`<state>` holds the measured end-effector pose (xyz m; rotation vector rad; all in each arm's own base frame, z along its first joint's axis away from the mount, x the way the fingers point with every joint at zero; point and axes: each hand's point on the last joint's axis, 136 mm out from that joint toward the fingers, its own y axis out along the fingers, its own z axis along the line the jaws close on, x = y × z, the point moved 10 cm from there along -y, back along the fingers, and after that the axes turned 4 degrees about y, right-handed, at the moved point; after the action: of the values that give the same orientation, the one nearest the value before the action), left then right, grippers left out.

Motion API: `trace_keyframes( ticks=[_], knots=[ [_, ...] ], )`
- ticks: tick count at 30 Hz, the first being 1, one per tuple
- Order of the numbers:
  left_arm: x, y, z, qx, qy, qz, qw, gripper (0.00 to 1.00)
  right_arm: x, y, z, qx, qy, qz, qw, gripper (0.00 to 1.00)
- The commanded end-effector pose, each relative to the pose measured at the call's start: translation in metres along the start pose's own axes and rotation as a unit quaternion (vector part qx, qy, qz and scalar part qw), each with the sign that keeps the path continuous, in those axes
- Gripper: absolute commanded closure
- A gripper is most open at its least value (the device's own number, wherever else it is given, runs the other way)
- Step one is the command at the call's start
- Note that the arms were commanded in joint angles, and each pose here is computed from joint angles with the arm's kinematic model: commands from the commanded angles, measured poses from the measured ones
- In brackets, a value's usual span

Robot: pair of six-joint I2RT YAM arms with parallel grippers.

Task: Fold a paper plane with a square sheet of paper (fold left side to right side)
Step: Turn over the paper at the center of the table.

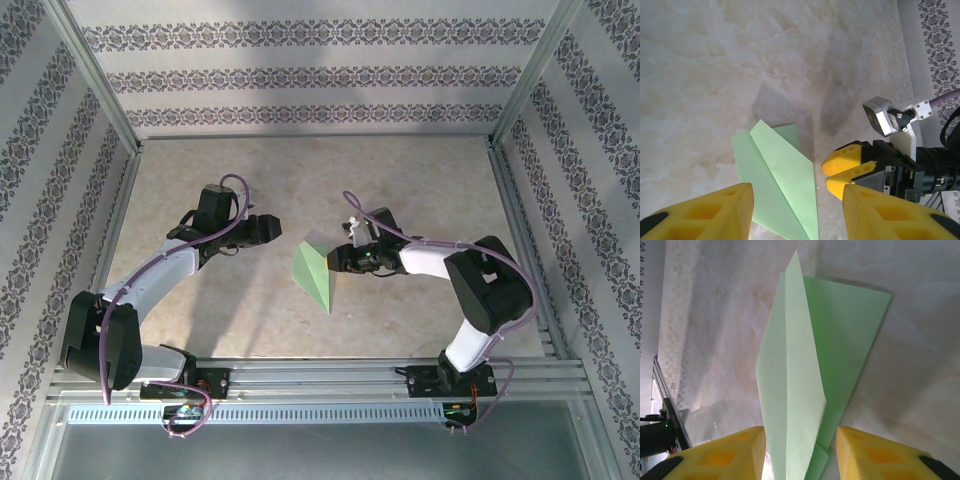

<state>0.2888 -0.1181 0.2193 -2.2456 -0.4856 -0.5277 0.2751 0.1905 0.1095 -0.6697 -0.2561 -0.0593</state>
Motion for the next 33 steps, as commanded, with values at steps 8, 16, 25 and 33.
trace_keyframes(
  ticks=[8,16,25,33],
  knots=[
    [-0.003,-0.01,0.005,0.03,0.009,0.003,0.999,0.49,0.007,0.02,0.006,0.03,-0.02,0.009,0.999,0.72],
    [0.002,-0.018,-0.003,0.018,0.021,-0.014,1.0,0.48,0.01,-0.002,0.021,0.047,-0.035,-0.017,0.998,0.99],
    [0.02,-0.06,-0.042,-0.081,0.082,-0.105,0.988,0.37,0.029,-0.068,0.073,0.129,-0.118,-0.098,0.98,1.0],
    [0.031,-0.099,-0.087,-0.227,0.145,-0.152,0.951,0.32,0.034,-0.149,0.138,0.218,-0.224,-0.189,0.931,1.0]
  ],
)
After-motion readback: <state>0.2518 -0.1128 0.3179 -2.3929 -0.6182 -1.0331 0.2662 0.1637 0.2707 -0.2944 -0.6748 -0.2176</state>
